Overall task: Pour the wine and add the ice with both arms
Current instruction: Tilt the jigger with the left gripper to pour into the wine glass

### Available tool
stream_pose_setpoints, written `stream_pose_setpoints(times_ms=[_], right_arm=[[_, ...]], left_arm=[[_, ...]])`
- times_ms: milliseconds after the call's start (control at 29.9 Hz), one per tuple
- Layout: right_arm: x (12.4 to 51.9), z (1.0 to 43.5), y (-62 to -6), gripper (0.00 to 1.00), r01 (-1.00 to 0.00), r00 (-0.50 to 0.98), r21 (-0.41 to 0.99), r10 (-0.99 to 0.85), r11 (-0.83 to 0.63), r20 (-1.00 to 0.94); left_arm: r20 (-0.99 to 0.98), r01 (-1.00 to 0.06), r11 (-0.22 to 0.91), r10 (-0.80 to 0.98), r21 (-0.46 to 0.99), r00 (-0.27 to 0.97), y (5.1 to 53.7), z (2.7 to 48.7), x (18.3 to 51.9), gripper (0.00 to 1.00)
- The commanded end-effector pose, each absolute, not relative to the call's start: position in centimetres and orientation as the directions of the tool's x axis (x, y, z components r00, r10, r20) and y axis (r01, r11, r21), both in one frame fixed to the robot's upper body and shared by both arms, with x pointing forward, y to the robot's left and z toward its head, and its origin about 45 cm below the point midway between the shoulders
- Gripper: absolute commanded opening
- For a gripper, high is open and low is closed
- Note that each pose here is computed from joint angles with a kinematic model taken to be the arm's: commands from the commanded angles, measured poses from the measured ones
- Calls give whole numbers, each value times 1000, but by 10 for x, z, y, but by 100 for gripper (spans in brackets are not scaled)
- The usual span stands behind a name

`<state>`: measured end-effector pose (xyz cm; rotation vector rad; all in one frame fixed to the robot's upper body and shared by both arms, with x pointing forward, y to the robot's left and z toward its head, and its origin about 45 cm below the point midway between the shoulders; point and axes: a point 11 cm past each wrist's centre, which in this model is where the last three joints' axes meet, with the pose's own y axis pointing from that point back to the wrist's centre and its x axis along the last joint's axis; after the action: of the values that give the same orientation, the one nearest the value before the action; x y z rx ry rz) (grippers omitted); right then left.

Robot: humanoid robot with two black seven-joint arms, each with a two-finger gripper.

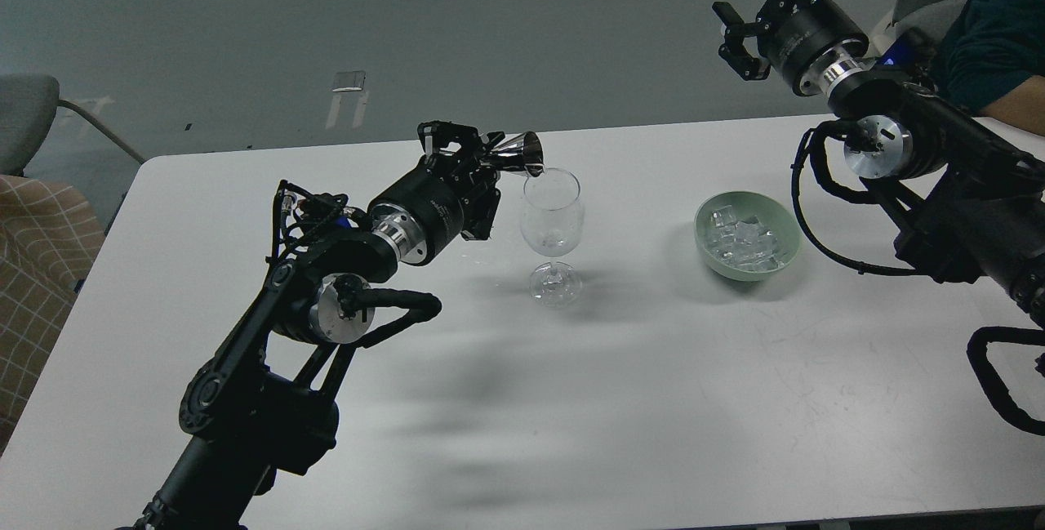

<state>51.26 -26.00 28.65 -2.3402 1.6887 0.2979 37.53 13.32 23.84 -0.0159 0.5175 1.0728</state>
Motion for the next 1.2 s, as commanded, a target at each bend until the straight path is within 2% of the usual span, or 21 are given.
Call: stream_pose_setpoints(times_ms=[0,468,1037,1170], right_arm=[[513,287,-260,100,-950,311,-75,-901,-303,-303],[513,286,-261,100,-951,309,-73,-902,-301,-301],[512,285,-260,100,-950,310,-72,-901,-303,-303],[512,285,-260,100,-950,310,-72,-901,-303,-303]], left_arm=[[-390,-841,490,838,230,382,133,239,375,7],[-272,-828,512,850,229,451,120,235,370,7],[-203,-847,488,870,211,450,122,238,372,7],[-133,-861,472,881,188,454,122,244,376,7]])
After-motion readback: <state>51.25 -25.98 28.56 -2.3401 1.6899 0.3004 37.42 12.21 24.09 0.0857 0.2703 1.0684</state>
